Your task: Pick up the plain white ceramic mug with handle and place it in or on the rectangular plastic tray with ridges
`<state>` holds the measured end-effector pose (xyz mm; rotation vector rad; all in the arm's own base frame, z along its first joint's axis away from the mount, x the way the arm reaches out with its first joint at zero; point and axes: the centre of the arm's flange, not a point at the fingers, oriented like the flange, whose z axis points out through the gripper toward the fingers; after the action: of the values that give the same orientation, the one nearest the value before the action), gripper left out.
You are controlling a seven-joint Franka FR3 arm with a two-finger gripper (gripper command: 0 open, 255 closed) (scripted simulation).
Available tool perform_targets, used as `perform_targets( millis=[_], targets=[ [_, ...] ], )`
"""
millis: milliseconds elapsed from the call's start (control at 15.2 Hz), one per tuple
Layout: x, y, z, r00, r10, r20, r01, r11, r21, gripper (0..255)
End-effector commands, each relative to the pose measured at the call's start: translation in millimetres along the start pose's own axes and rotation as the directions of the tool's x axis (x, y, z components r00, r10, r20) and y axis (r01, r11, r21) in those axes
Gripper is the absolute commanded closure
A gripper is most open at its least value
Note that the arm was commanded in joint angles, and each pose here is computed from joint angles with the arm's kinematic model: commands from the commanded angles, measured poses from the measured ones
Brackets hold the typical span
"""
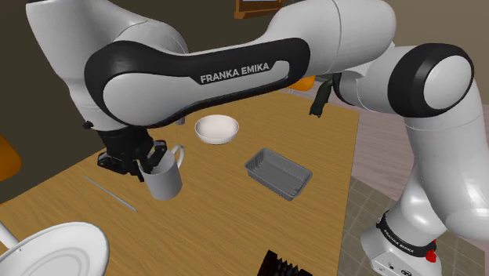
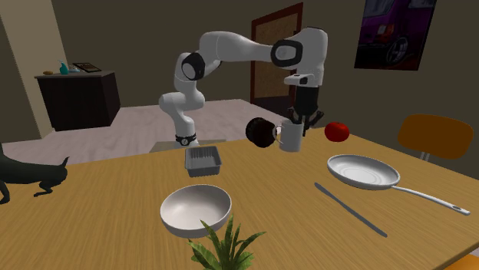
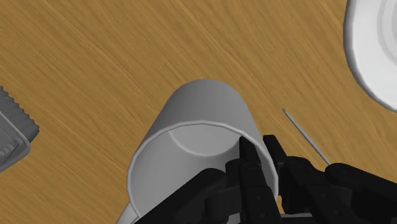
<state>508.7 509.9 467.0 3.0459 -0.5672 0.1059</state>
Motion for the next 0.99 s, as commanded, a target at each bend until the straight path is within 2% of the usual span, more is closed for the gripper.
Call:
perform_targets(
  millis=[0, 924],
  targets=[
    [1.6, 13.5, -2.5, 1.0, 0.0, 0.0, 0.0, 1.0, 0.0, 255],
    [15.3, 197.7, -7.5, 1.0, 0.0, 0.0, 0.0, 1.0, 0.0, 255]
  ],
)
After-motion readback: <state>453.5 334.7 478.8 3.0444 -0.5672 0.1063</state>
